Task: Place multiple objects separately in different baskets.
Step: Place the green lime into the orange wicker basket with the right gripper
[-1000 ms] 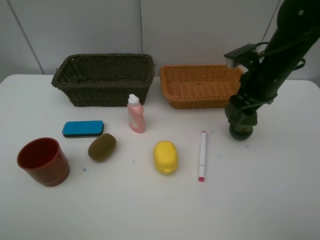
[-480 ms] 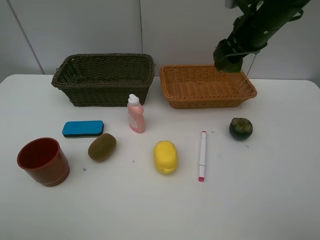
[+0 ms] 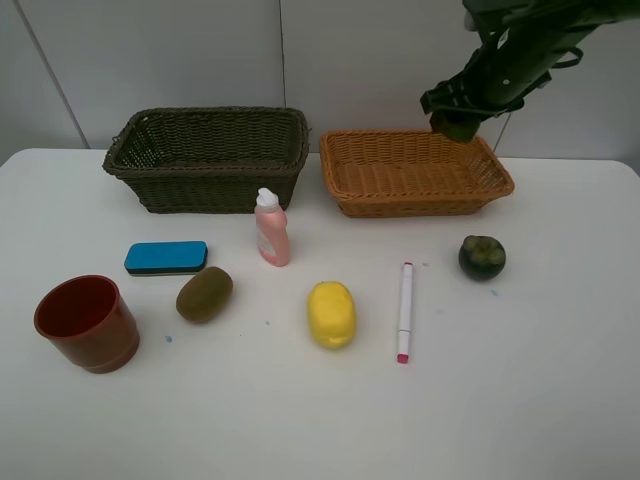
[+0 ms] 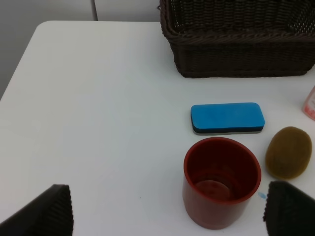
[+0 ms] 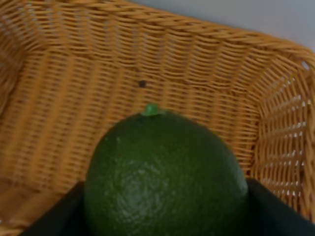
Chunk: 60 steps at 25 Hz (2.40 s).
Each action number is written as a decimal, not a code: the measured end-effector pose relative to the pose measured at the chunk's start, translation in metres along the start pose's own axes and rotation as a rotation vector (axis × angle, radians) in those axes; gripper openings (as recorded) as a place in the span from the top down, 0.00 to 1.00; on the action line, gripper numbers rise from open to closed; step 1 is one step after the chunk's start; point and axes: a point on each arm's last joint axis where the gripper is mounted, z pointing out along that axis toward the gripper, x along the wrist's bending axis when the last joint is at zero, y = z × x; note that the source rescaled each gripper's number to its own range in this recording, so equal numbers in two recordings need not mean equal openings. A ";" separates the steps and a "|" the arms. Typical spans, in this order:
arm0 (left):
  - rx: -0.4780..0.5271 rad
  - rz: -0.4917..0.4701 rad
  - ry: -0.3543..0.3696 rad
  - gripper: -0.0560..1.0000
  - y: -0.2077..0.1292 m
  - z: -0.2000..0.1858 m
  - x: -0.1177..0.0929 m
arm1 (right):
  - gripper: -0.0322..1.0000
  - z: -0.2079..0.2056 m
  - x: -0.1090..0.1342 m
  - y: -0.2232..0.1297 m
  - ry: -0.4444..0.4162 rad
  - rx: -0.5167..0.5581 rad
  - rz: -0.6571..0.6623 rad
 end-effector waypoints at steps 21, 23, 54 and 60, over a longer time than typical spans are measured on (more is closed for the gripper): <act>0.000 0.000 0.000 0.00 0.000 0.000 0.000 | 0.42 0.080 -0.017 -0.034 -0.006 0.155 0.087; 0.000 0.000 0.000 0.00 0.000 0.000 0.000 | 0.42 0.080 -0.018 -0.034 -0.006 0.153 0.087; 0.000 0.000 0.000 0.00 0.000 0.000 0.000 | 0.00 0.080 -0.016 -0.034 0.007 0.159 0.112; 0.000 0.000 0.000 0.00 0.000 0.000 0.000 | 0.00 0.080 -0.016 -0.034 0.007 0.159 0.112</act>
